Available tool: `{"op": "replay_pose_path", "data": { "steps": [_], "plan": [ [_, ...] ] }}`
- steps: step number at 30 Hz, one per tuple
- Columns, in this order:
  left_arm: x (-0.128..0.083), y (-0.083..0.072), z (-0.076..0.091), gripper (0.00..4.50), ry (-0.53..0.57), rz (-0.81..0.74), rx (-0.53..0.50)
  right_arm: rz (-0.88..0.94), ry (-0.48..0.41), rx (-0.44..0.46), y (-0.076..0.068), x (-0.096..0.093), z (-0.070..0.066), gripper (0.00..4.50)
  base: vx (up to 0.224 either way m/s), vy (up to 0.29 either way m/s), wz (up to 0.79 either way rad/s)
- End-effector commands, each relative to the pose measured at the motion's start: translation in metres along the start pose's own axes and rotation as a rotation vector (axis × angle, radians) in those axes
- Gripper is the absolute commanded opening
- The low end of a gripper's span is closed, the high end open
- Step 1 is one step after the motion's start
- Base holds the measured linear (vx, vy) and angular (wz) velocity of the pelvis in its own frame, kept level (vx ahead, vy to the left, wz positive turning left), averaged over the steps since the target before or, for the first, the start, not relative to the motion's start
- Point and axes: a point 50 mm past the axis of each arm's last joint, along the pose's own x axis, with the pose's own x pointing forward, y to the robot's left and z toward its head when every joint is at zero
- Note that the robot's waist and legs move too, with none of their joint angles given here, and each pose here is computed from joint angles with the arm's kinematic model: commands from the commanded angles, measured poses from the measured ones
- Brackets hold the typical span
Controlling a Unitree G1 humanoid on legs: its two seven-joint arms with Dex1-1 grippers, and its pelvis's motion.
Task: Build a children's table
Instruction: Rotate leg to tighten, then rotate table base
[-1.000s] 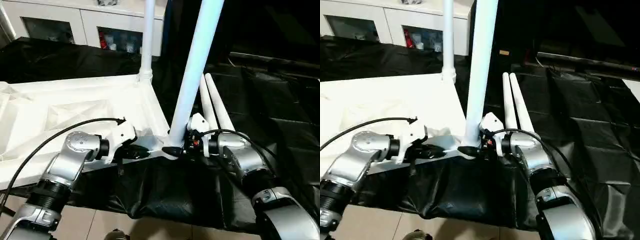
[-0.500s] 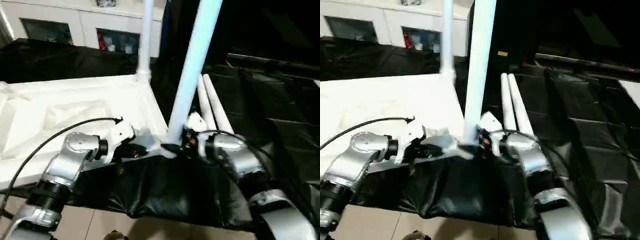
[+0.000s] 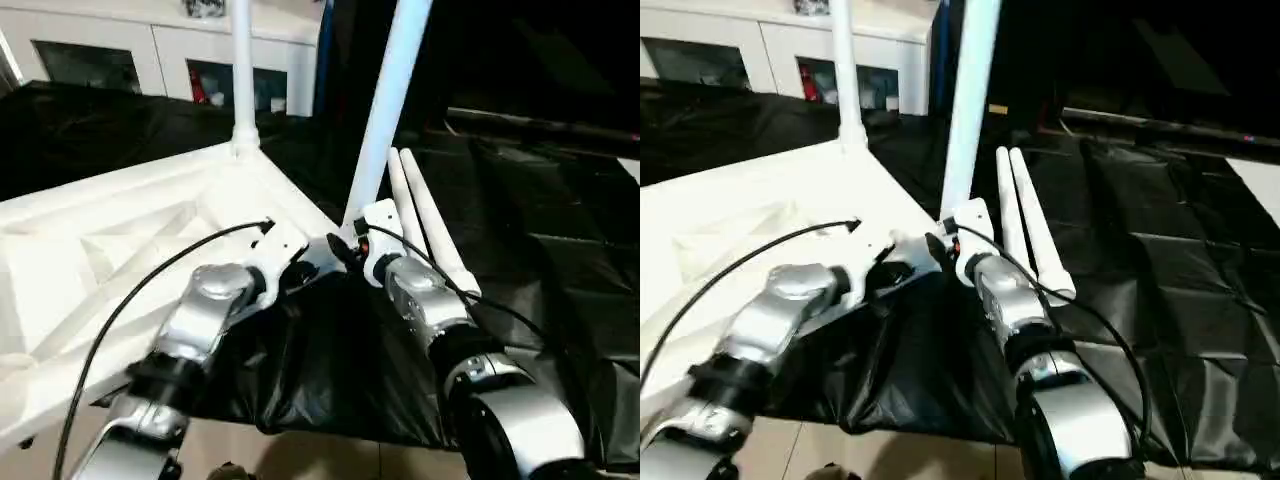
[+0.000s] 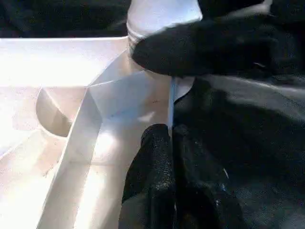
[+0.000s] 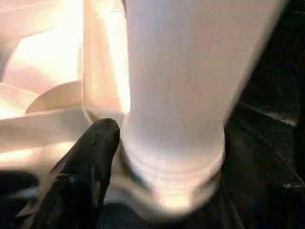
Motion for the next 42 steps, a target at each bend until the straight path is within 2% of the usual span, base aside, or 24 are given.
{"op": "replay_pose_path", "data": {
  "steps": [1,3,6,7,9,10,11,12,16,18,19,21,23,24,25,26,27,30,32,33,34,37,40,42],
  "plan": [
    [0.011,-0.015,0.025,0.0,-0.123,-0.042,0.023,0.122,0.042,-0.03,0.037,0.007,-0.01,3.82,0.0,0.0,0.0],
    [0.012,-0.018,0.028,0.0,-0.159,-0.086,0.042,0.081,0.012,-0.056,0.03,0.006,-0.006,3.82,0.0,0.0,0.0],
    [0.014,-0.018,0.029,0.0,-0.2,-0.086,0.055,0.041,-0.052,-0.04,0.016,0.002,0.001,3.82,0.0,0.0,0.0],
    [0.014,-0.018,0.029,0.0,-0.2,-0.086,0.055,0.041,-0.052,-0.04,0.016,0.002,0.001,3.82,0.0,0.0,0.0],
    [0.015,-0.014,0.033,0.0,-0.234,-0.033,0.089,0.03,-0.092,-0.038,0.004,-0.004,0.005,3.82,0.0,0.0,0.0],
    [0.015,-0.014,0.033,0.0,-0.234,-0.033,0.089,0.03,-0.092,-0.038,0.004,-0.004,0.005,3.82,0.0,0.0,0.0],
    [0.015,-0.009,0.035,0.0,-0.243,-0.002,0.068,0.018,-0.113,-0.048,-0.003,-0.009,0.006,3.82,0.0,0.0,0.0],
    [0.013,-0.007,0.037,0.4,-0.246,0.001,0.06,0.013,-0.123,-0.049,-0.006,-0.011,0.007,3.86,0.0,0.0,0.0],
    [0.008,-0.001,0.038,0.52,-0.242,0.025,0.084,0.001,-0.149,-0.076,-0.011,-0.017,0.008,3.86,0.0,0.0,0.0],
    [-0.001,0.015,0.034,0.77,-0.194,0.141,0.169,0.002,-0.156,-0.072,-0.011,-0.019,0.01,3.86,0.0,0.0,0.0],
    [-0.003,0.017,0.034,0.83,-0.189,0.154,0.172,0.002,-0.156,-0.073,-0.011,-0.02,0.01,3.86,0.0,0.0,0.0],
    [-0.013,0.032,0.03,0.85,-0.162,0.238,0.179,0.007,-0.15,-0.083,-0.01,-0.021,0.01,3.86,0.0,0.0,0.0],
    [-0.041,0.058,0.022,0.85,-0.092,0.395,0.196,0.043,-0.132,-0.093,-0.005,-0.023,0.009,3.86,0.0,0.0,0.0],
    [-0.045,0.061,0.021,0.85,-0.084,0.41,0.198,0.047,-0.129,-0.094,-0.004,-0.023,0.009,3.86,0.0,0.0,0.0],
    [-0.075,0.077,0.016,0.85,-0.027,0.523,0.211,0.083,-0.1,-0.103,0.0,-0.025,0.006,3.86,0.0,0.0,0.0],
    [-0.09,0.082,0.012,0.85,0.005,0.565,0.209,0.099,-0.09,-0.111,0.003,-0.025,0.004,3.86,0.0,0.0,0.0],
    [-0.091,0.083,0.012,0.85,0.007,0.567,0.208,0.101,-0.089,-0.112,0.003,-0.026,0.004,3.86,0.0,0.0,0.0],
    [-0.129,0.09,-0.004,0.85,0.127,0.654,0.209,0.166,-0.052,-0.15,0.011,-0.028,-0.001,3.86,0.0,0.0,0.0],
    [-0.136,0.091,-0.008,0.85,0.156,0.675,0.21,0.187,-0.046,-0.163,0.014,-0.029,-0.002,3.86,0.0,0.0,0.0],
    [-0.159,0.097,-0.019,0.85,0.229,0.762,0.172,0.224,-0.011,-0.192,0.018,-0.029,-0.008,3.86,0.0,0.0,0.0],
    [-0.161,0.098,-0.02,0.85,0.239,0.773,0.169,0.227,-0.007,-0.196,0.018,-0.029,-0.008,3.86,0.0,0.0,0.0],
    [-0.185,0.108,-0.04,0.85,0.376,0.837,0.152,0.218,0.054,-0.214,0.018,-0.028,-0.014,3.86,0.0,0.0,0.0],
    [-0.198,0.112,-0.056,0.85,0.484,0.843,0.145,0.21,0.102,-0.254,0.017,-0.028,-0.017,3.86,0.0,0.0,0.0],
    [-0.203,0.112,-0.061,0.85,0.521,0.851,0.133,0.213,0.117,-0.272,0.017,-0.029,-0.017,3.86,0.0,0.0,0.0]
  ]
}}
